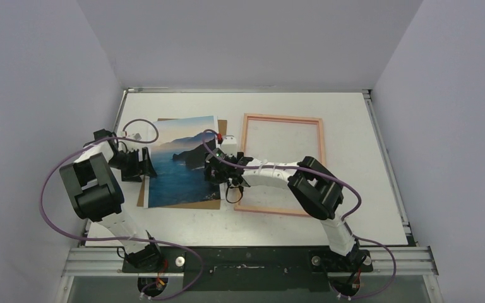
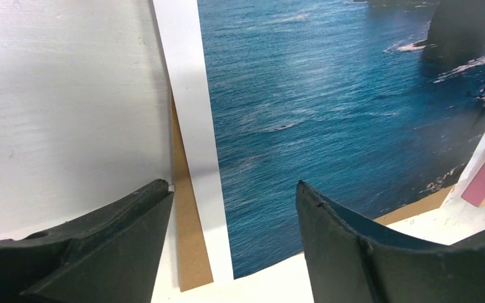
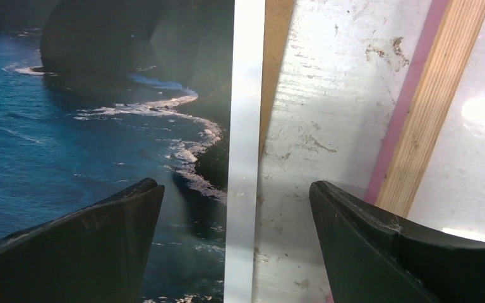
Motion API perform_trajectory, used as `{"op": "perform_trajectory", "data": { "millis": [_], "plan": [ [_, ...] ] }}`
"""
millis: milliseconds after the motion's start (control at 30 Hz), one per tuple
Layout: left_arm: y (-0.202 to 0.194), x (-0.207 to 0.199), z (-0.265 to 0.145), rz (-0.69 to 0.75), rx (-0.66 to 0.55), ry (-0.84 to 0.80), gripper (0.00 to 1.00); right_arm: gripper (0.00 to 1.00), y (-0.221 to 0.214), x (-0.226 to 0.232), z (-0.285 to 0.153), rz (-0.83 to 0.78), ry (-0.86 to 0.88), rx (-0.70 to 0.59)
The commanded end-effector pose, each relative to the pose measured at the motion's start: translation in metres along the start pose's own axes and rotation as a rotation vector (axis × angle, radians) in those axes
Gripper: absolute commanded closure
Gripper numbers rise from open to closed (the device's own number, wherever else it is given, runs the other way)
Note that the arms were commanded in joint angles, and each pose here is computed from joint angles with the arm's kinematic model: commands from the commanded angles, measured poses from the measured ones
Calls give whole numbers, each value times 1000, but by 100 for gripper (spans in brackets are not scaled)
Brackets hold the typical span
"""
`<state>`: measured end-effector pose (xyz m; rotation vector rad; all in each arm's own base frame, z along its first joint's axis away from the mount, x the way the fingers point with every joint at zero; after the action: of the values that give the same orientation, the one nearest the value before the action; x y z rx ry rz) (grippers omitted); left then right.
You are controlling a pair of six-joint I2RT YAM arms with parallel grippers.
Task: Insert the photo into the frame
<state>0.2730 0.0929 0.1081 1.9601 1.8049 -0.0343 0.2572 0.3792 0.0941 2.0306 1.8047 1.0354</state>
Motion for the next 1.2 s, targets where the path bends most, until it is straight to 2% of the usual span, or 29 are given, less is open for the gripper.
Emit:
{"op": "perform_trajectory", "data": {
  "millis": [0,367,933,1167],
  "plan": [
    [5,4,3,8,-35,35,33,10,9,8,-11,85,85,-1],
    [2,4,10,2,-13,40,53,10,3,23,-11,149,210,70],
    [-1,2,15,-5,-3,29,57,10,32,45,-47,238,401,64],
    [-1,1,13,-1,-8,32,60,10,37,42,-58,234,380,49]
  ]
}}
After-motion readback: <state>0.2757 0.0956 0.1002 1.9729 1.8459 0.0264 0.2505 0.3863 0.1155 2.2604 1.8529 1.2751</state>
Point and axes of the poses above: each gripper's point midway between its finger pads, its own z axis out along the fingers, its own x axis along the line the jaws close on, y = z × x, the point moved 9 cm from there along -z, back along the fingers, and after that the axes turned 12 degrees about z, right-handed, at the moved point
